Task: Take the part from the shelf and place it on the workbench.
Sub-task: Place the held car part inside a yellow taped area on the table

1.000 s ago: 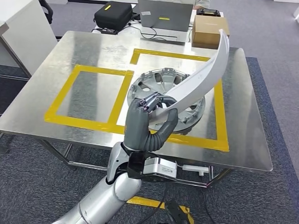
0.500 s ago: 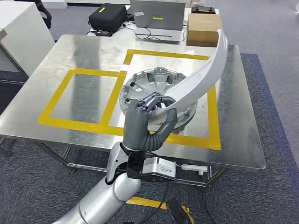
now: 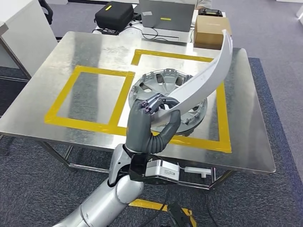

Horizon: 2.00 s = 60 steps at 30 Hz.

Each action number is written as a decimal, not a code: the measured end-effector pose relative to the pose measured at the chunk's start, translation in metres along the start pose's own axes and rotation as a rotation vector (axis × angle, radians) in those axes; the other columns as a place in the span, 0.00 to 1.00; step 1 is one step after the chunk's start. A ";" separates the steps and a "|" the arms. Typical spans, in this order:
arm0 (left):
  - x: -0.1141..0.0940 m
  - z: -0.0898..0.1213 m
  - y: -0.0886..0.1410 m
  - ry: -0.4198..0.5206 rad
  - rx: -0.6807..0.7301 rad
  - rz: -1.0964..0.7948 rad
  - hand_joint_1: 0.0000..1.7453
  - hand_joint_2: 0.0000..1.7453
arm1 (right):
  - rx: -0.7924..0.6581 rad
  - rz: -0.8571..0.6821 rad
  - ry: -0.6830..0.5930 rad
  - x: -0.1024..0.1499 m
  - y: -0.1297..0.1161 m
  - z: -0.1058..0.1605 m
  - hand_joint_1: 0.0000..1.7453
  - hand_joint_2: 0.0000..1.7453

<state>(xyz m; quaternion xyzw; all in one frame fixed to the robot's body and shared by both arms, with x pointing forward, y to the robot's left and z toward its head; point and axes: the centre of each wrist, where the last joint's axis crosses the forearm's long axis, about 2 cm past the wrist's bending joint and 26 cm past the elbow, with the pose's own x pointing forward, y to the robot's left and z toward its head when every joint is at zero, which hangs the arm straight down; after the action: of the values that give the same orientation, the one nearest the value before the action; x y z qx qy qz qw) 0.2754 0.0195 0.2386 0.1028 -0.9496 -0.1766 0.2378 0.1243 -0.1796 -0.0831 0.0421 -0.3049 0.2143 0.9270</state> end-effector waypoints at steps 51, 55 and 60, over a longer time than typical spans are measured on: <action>-0.001 0.000 0.001 0.002 0.000 -0.001 1.00 1.00 | -0.003 0.002 -0.004 0.002 -0.002 -0.001 0.00 0.00; -0.001 0.000 0.000 0.002 0.001 -0.001 1.00 1.00 | -0.005 0.002 -0.003 0.001 -0.002 -0.001 0.00 0.00; -0.001 0.000 0.000 0.001 0.001 -0.002 1.00 1.00 | -0.005 0.002 -0.003 0.001 -0.002 -0.001 0.00 0.00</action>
<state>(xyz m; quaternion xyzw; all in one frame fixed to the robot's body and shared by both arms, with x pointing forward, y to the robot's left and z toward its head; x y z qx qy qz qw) 0.2758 0.0202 0.2382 0.1039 -0.9494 -0.1764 0.2380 0.1267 -0.1809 -0.0827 0.0400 -0.3070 0.2147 0.9263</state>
